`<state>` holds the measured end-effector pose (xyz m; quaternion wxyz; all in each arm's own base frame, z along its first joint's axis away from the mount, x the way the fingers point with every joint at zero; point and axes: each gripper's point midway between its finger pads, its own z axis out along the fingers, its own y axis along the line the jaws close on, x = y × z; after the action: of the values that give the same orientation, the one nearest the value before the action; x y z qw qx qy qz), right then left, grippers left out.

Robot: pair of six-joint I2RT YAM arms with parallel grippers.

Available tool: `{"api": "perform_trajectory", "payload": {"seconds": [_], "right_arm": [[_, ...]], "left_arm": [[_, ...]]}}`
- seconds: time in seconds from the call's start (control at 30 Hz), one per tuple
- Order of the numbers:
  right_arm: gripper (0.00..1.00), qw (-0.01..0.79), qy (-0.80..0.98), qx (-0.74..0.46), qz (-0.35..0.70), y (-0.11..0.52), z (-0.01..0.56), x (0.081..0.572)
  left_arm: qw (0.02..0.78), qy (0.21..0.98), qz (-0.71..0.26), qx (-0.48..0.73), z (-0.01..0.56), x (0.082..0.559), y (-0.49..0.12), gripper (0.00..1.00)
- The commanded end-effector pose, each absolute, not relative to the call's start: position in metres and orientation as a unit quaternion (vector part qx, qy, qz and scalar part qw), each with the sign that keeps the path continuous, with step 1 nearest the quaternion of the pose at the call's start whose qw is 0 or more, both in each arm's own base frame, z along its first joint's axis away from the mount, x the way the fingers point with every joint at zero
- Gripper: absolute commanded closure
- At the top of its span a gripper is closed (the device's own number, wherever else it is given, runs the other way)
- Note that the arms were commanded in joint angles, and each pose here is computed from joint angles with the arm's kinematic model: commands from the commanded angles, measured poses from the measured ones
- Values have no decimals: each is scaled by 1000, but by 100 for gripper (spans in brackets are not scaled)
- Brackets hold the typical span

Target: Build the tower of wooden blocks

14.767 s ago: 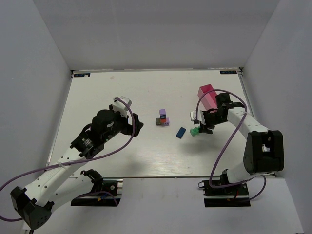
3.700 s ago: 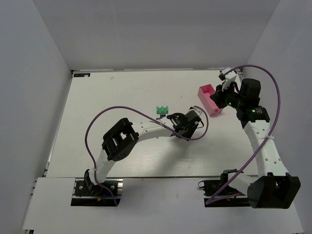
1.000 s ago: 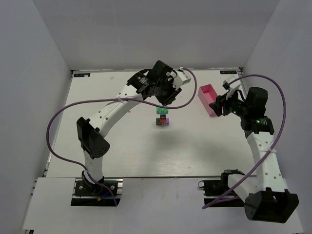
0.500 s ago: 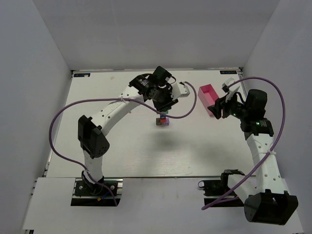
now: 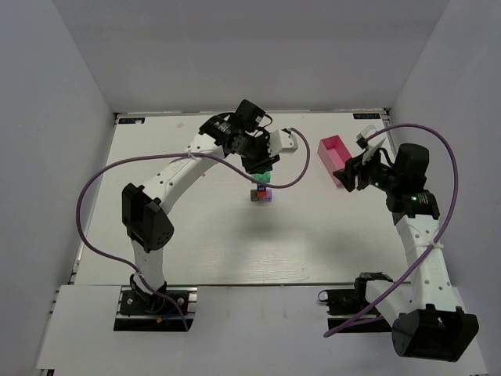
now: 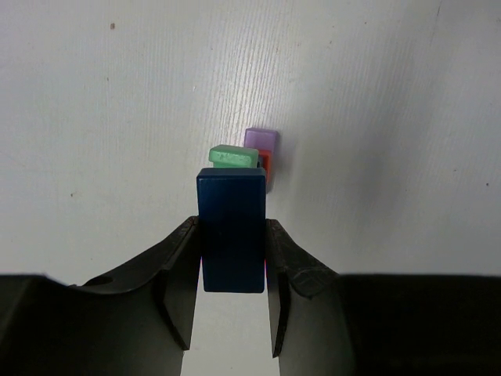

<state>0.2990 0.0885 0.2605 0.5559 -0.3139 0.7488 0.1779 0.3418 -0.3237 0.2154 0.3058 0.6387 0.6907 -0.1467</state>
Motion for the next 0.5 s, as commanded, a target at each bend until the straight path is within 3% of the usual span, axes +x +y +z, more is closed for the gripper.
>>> {"api": "perform_trajectory", "payload": {"seconds": [0.0, 0.47], "right_arm": [[40, 562, 740, -322, 181, 90, 265, 298], [39, 558, 742, -322, 187, 91, 262, 298]], "left_arm": [[311, 670, -177, 651, 221, 343, -323, 91], [264, 664, -193, 673, 193, 350, -325, 90]]}}
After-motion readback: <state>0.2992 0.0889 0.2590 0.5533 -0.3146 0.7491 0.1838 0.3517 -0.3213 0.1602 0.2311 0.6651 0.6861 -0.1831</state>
